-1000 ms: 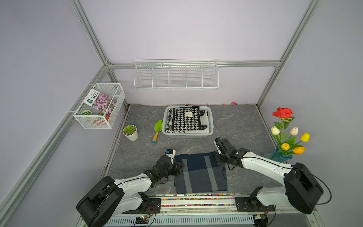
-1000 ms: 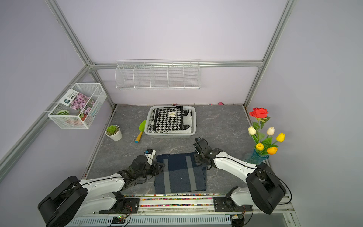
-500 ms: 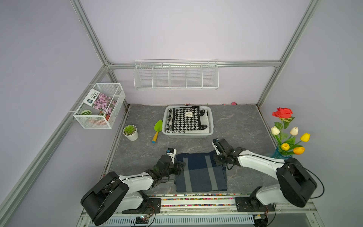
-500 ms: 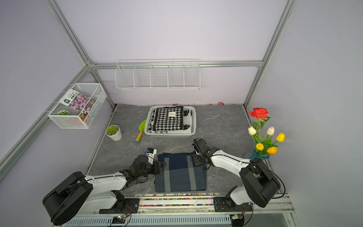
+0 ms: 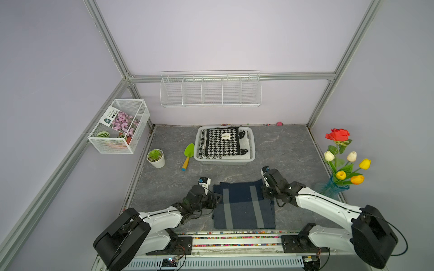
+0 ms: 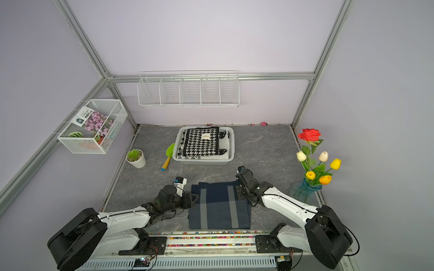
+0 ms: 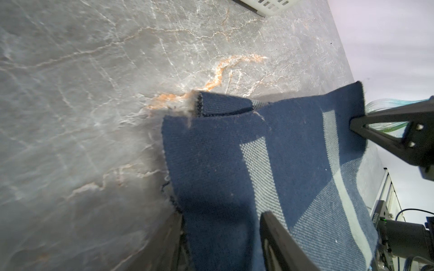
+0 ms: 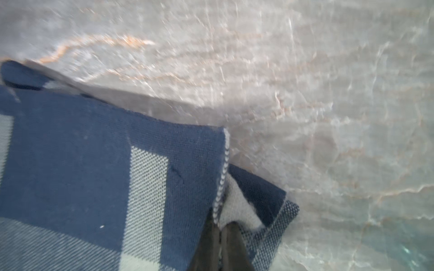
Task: Put the folded scarf in the basket
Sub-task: Pick up the scarf at the center of the board.
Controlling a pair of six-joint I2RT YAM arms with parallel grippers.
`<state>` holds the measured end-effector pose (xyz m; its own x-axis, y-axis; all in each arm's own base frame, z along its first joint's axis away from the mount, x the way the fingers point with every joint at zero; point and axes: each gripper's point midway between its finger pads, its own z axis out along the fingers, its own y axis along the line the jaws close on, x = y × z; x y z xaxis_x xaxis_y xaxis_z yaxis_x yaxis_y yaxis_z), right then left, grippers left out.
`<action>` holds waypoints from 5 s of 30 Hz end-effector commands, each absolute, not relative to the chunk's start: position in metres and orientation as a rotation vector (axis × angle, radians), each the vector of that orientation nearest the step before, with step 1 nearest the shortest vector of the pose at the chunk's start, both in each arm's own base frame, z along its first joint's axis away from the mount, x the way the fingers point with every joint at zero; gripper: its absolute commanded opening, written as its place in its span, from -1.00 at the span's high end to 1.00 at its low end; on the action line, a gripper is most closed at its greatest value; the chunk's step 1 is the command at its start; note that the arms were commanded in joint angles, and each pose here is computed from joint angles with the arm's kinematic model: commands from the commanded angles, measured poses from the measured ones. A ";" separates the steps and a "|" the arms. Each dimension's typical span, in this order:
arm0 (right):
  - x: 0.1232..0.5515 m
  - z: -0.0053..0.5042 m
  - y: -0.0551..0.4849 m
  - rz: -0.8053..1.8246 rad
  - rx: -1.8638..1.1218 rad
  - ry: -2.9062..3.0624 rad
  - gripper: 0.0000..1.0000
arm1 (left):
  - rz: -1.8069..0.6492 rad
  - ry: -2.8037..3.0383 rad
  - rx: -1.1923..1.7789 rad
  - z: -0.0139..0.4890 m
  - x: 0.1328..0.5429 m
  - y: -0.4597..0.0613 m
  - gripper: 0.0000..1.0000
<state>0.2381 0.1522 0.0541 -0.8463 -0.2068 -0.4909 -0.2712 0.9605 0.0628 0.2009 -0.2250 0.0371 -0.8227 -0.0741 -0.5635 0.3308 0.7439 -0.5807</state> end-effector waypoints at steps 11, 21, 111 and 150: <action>0.229 0.042 0.148 0.174 -0.336 2.668 0.94 | -0.842 2.150 0.421 0.113 0.254 -0.265 -0.16; 0.229 0.041 0.150 0.183 -0.345 2.665 0.93 | -0.862 2.272 0.614 0.063 0.274 -0.311 0.39; 0.224 0.012 0.119 0.124 -0.157 3.057 0.44 | -0.847 2.379 0.202 0.050 0.203 -0.210 0.80; 0.245 0.047 0.156 0.450 -0.261 2.767 1.00 | -0.930 2.508 0.349 -0.002 0.215 -0.274 1.00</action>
